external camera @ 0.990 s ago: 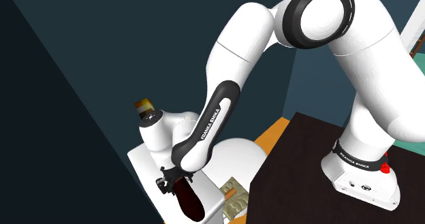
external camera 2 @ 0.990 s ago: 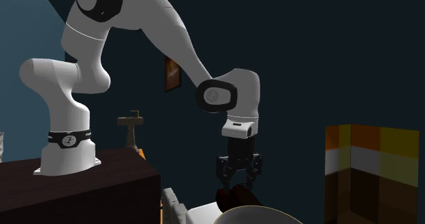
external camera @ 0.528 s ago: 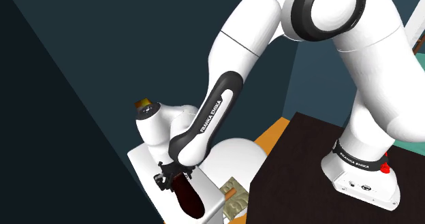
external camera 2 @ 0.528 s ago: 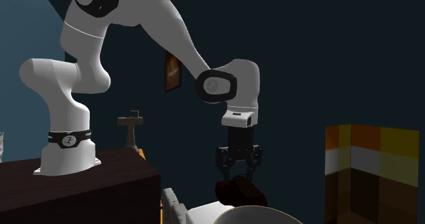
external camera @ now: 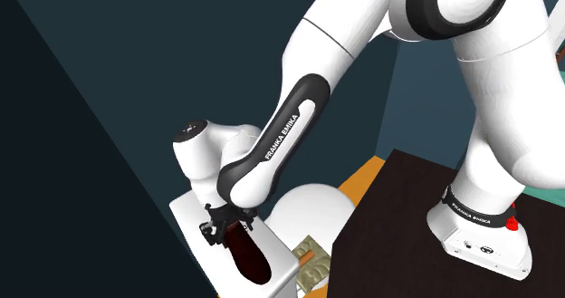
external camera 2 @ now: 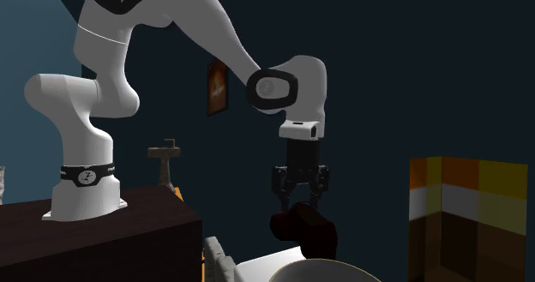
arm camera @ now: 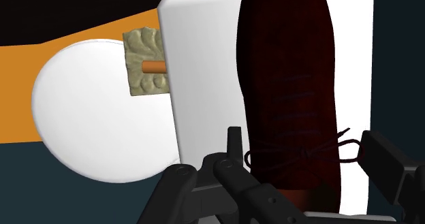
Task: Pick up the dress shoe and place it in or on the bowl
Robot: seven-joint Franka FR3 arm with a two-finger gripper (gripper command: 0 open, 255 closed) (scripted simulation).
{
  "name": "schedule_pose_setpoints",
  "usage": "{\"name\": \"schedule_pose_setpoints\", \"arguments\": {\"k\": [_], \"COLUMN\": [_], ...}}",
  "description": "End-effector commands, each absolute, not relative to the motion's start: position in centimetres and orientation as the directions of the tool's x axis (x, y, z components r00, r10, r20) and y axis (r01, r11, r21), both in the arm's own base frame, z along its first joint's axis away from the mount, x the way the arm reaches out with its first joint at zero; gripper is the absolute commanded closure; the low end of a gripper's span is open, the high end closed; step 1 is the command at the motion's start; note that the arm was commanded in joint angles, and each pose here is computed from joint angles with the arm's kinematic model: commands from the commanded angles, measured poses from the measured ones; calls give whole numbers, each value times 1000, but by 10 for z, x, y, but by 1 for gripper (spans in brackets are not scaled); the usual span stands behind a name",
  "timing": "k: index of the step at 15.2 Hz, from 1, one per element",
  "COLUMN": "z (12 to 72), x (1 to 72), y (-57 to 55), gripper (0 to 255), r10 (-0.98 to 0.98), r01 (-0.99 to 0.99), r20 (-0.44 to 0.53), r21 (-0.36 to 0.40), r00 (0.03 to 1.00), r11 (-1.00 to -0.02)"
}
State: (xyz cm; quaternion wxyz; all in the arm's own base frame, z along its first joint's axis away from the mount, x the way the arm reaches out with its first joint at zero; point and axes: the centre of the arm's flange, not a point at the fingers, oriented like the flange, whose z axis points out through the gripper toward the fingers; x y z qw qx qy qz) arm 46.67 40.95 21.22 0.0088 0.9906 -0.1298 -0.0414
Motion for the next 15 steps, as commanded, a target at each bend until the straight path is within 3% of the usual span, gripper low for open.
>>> {"name": "schedule_pose_setpoints", "arguments": {"k": [1,15], "z": [223,297], "x": [467,467], "y": [409,409], "gripper": [255,255], "r10": [-258,-258], "r01": [-256,-256], "r20": [-79,-79], "r21": [28,28], "r00": [963,963], "r11": [-966,-966]}}
